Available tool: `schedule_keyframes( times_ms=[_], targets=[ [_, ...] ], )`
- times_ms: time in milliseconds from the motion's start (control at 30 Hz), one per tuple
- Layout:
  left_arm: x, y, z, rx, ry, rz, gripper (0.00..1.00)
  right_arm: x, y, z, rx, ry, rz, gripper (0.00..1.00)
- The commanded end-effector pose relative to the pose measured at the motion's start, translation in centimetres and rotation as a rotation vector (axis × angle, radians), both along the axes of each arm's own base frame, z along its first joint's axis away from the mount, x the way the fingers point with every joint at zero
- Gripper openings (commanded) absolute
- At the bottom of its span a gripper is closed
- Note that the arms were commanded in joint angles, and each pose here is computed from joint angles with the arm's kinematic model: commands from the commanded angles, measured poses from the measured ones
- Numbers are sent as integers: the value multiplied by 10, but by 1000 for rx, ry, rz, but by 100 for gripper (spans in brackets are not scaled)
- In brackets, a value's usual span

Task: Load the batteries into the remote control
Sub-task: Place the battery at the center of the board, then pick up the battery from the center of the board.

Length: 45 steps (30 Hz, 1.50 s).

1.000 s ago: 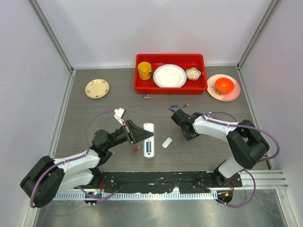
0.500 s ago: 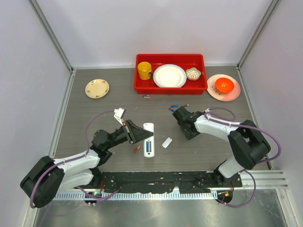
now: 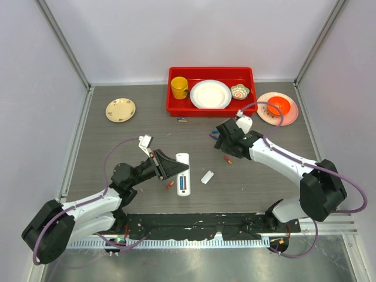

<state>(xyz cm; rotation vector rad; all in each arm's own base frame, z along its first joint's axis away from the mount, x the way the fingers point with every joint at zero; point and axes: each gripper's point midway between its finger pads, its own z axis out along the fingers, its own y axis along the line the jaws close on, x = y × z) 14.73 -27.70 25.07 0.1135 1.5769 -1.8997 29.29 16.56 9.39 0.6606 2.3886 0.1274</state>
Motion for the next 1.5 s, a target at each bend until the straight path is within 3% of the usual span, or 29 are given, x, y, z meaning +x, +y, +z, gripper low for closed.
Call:
schedule_keyframes(
  times_ms=[0, 133, 400, 1467],
  targets=[
    [-1, 2, 7, -13, -45, 13, 0, 13, 19, 18, -225, -42, 592, 63],
    [-3, 1, 6, -9, -46, 1, 0, 13, 15, -8, -329, 92, 717, 53],
    [-5, 2, 4, -6, -47, -1, 0, 22, 2, -29, -354, 210, 775, 47],
    [-1, -2, -1, 10, -42, -2, 0, 7, -7, -73, -338, 341, 802, 36]
  ],
)
